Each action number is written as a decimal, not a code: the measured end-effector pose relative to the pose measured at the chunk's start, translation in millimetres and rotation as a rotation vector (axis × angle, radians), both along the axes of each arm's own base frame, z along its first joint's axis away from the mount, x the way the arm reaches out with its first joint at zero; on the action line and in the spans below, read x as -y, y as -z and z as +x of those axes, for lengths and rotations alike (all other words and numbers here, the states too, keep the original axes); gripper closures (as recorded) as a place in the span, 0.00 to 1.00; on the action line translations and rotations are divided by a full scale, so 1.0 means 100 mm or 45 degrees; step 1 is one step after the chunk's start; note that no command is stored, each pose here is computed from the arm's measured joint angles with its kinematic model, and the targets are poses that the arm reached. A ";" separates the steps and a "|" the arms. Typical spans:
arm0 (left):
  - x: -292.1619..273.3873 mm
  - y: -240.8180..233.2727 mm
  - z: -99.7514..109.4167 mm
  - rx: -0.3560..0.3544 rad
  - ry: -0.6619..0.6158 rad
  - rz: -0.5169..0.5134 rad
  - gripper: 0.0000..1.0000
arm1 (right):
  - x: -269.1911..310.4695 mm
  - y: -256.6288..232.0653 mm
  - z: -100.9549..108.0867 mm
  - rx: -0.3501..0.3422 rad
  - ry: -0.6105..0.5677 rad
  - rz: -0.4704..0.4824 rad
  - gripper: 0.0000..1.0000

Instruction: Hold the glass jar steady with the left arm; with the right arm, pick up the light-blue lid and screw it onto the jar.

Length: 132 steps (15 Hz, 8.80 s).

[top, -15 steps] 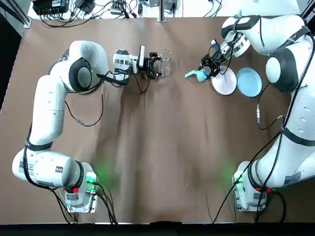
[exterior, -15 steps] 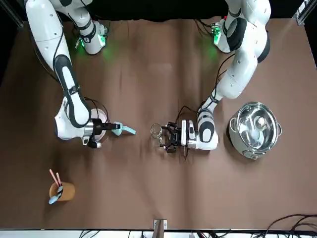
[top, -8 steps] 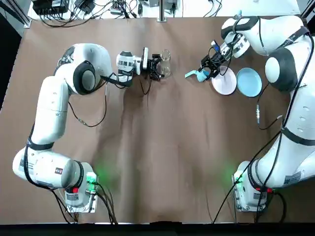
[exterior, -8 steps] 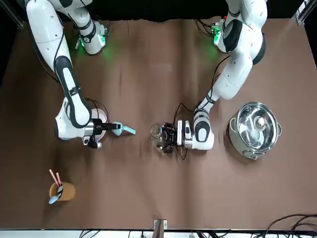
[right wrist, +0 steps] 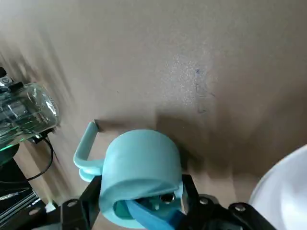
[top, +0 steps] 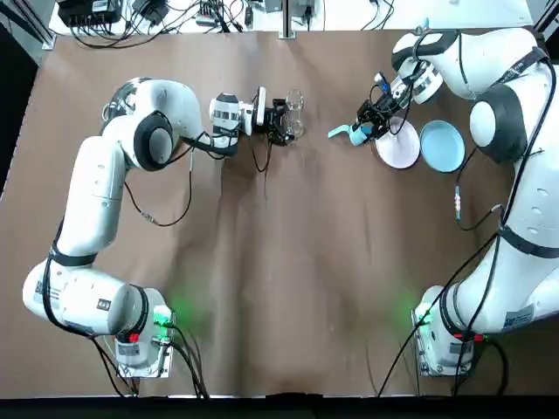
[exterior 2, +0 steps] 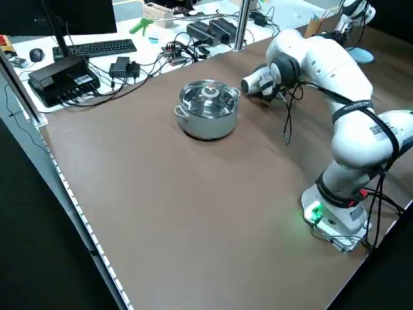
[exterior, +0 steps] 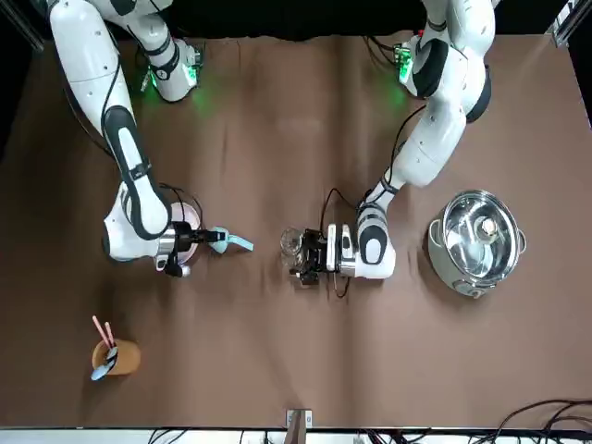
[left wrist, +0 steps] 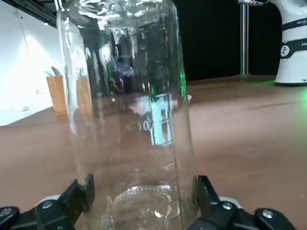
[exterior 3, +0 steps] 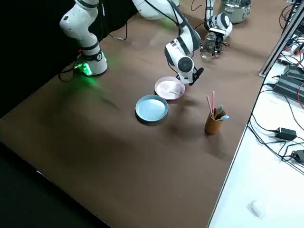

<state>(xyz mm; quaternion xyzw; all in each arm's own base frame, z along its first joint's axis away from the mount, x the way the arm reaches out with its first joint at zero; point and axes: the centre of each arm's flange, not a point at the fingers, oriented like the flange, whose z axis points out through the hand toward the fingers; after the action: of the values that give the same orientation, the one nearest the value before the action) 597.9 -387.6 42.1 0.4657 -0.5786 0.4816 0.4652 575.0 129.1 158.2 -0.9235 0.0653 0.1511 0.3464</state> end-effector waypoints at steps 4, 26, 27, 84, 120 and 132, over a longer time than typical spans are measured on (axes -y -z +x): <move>0.03 0.00 0.00 0.015 -0.001 -0.006 0.05 | 0.00 0.00 0.00 0.001 0.000 0.000 0.31; 0.03 0.00 0.00 0.012 -0.007 -0.008 0.05 | 0.39 -2.25 0.92 -0.206 -0.156 -0.277 0.31; 0.03 0.00 0.00 0.012 -0.007 -0.009 0.05 | 0.34 -2.31 0.92 -0.226 -0.130 -0.295 0.31; 0.02 -0.01 0.03 0.020 -0.011 -0.004 0.05 | -3.22 -1.87 0.30 -0.150 0.439 -0.645 0.31; 0.01 -0.03 0.06 0.036 -0.010 0.005 0.05 | -3.17 -2.01 0.43 0.044 0.332 -0.671 0.00; 0.01 -0.03 0.06 0.037 -0.010 0.005 0.05 | -3.39 -2.12 0.27 0.183 0.192 -0.727 0.00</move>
<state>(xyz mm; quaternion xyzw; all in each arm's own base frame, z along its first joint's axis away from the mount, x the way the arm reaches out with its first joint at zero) 603.9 -388.7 45.2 0.4620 -0.5844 0.4889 0.4539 601.9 468.5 369.8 -0.9844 0.1489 0.0345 0.0867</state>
